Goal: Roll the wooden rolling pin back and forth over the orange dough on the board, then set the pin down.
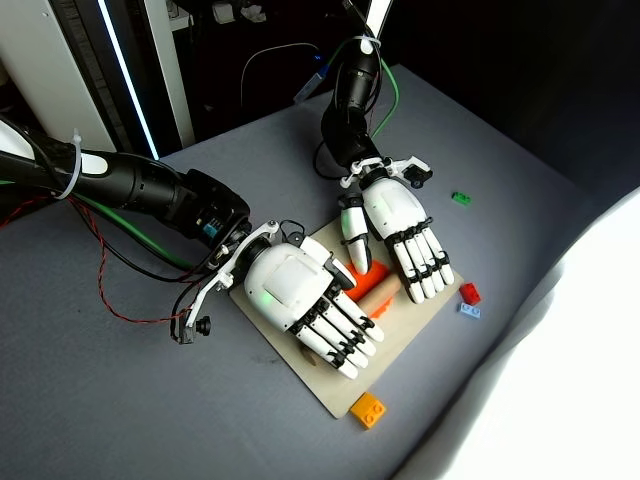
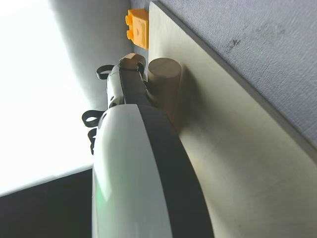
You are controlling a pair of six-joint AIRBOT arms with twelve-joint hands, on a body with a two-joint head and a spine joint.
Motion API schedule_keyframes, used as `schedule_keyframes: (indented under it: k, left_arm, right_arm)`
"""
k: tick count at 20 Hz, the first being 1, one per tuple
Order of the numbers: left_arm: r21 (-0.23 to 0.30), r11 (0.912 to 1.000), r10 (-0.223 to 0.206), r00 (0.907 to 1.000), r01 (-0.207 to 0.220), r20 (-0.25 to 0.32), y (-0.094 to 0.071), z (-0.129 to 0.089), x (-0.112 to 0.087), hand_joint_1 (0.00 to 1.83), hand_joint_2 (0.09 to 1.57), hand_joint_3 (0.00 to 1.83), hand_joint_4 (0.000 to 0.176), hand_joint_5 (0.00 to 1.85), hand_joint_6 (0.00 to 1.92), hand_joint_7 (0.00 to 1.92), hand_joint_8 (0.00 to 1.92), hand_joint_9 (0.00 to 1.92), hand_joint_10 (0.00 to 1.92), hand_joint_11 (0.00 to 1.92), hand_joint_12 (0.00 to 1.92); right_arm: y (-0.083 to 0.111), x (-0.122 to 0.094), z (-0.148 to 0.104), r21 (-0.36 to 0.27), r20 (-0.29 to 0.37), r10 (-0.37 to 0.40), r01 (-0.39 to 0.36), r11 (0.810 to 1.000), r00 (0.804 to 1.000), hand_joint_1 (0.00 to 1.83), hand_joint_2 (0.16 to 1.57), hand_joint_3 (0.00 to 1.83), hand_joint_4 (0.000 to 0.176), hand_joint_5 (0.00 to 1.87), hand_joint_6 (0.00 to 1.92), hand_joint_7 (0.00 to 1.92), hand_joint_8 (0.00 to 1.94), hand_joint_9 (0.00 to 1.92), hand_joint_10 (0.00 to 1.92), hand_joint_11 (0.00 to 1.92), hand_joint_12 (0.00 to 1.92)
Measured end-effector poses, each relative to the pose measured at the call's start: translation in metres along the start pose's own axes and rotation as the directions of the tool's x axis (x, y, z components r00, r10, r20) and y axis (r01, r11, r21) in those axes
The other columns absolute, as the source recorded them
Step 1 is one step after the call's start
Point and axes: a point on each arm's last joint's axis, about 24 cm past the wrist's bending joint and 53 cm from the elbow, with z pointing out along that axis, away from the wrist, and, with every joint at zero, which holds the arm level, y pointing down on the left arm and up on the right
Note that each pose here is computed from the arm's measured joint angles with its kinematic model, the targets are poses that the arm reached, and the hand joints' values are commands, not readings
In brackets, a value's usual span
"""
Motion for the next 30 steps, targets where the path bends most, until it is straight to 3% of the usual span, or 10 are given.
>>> schedule_keyframes:
  k: [8,11,14,16,21,30]
  left_arm:
    - [-0.006,1.0000,-0.004,1.0000,0.004,0.003,0.002,-0.003,0.000,0.00,1.50,0.00,0.000,0.18,0.00,0.21,0.00,0.13,0.00,0.00,0.07]
    - [-0.008,1.0000,-0.005,1.0000,0.005,-0.003,0.003,-0.007,0.001,0.00,1.51,0.00,0.000,0.19,0.00,0.22,0.00,0.14,0.00,0.00,0.15]
    - [-0.008,0.9999,-0.008,1.0000,0.008,0.000,0.003,-0.010,0.000,0.00,1.50,0.00,0.000,0.19,0.01,0.22,0.00,0.13,0.00,0.00,0.12]
    - [-0.008,0.9999,-0.007,1.0000,0.007,0.004,0.003,-0.012,0.000,0.00,1.50,0.00,0.000,0.21,0.01,0.23,0.00,0.15,0.01,0.00,0.17]
    - [-0.008,0.9999,0.009,0.9999,-0.009,0.006,0.003,-0.019,0.002,0.00,1.50,0.00,0.000,0.20,0.00,0.22,0.00,0.15,0.00,0.00,0.13]
    - [-0.011,0.9999,0.012,0.9999,-0.011,0.010,0.000,-0.027,0.004,0.00,1.51,0.00,0.000,0.21,0.00,0.23,0.00,0.16,0.00,0.00,0.14]
  right_arm:
    - [0.001,0.001,-0.007,0.004,-0.006,0.001,-0.001,1.000,1.000,0.00,1.57,0.04,0.000,0.31,0.00,0.31,0.00,0.21,0.00,0.00,0.38]
    - [0.003,0.002,-0.011,0.004,-0.012,0.005,-0.005,1.000,1.000,0.00,1.57,0.05,0.000,0.28,0.01,0.29,0.00,0.17,0.00,0.00,0.23]
    - [0.005,0.004,-0.015,0.006,-0.019,0.007,-0.007,1.000,1.000,0.00,1.57,0.06,0.000,0.29,0.01,0.29,0.00,0.18,0.00,0.00,0.27]
    - [0.004,0.006,-0.016,0.011,-0.023,0.011,-0.011,1.000,1.000,0.00,1.57,0.03,0.000,0.26,0.00,0.25,0.01,0.14,0.00,0.00,0.09]
    - [0.005,0.008,-0.020,0.007,-0.031,0.006,-0.006,1.000,1.000,0.00,1.57,0.02,0.000,0.28,0.01,0.30,0.01,0.19,0.01,0.00,0.24]
    - [0.005,0.008,-0.026,0.005,-0.031,0.004,-0.004,1.000,0.999,0.00,1.57,0.03,0.000,0.27,0.00,0.27,0.00,0.17,0.00,0.00,0.17]
